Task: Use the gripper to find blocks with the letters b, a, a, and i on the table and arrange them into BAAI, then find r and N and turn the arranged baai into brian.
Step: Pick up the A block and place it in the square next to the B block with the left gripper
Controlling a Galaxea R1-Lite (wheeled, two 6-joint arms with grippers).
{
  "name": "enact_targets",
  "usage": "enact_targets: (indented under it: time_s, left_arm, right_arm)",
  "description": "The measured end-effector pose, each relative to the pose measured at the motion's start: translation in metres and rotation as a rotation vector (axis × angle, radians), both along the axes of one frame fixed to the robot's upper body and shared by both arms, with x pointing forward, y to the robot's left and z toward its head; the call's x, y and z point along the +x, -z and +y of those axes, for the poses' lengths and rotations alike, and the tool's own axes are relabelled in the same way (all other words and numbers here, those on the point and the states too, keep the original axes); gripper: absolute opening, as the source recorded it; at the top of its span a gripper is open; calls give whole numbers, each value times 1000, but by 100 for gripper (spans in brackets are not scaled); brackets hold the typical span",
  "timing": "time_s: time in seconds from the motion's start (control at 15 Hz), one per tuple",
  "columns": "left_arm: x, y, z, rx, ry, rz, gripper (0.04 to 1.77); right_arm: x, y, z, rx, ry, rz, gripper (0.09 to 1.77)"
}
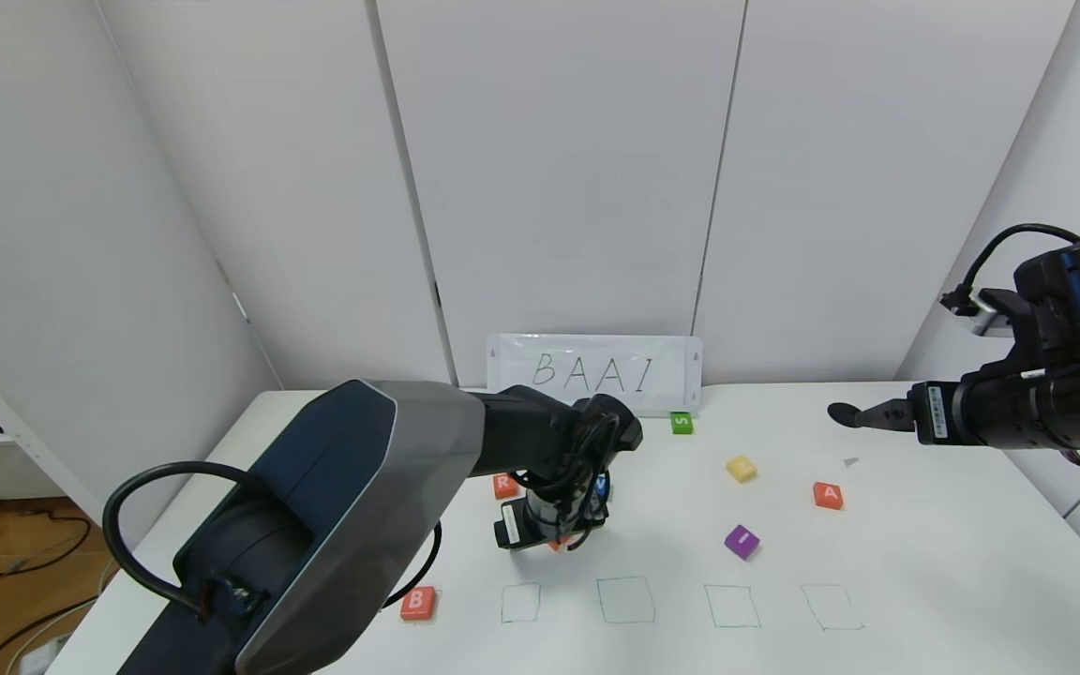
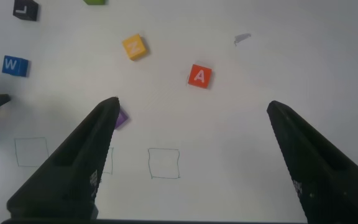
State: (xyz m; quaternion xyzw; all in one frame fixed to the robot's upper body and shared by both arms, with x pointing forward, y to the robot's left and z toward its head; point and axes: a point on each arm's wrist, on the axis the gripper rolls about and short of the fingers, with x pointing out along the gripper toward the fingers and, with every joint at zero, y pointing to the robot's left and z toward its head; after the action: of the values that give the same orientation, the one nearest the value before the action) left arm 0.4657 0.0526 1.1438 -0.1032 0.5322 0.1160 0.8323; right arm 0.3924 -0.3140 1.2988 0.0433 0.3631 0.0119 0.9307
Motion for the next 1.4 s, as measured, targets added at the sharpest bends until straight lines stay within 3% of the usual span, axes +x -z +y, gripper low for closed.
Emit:
enact_targets:
  time_s: [1.4]
  left_arm:
    - [-3, 3, -3, 13, -59, -21, 172]
  right_arm:
    - [1, 1, 1, -1, -4, 4, 171]
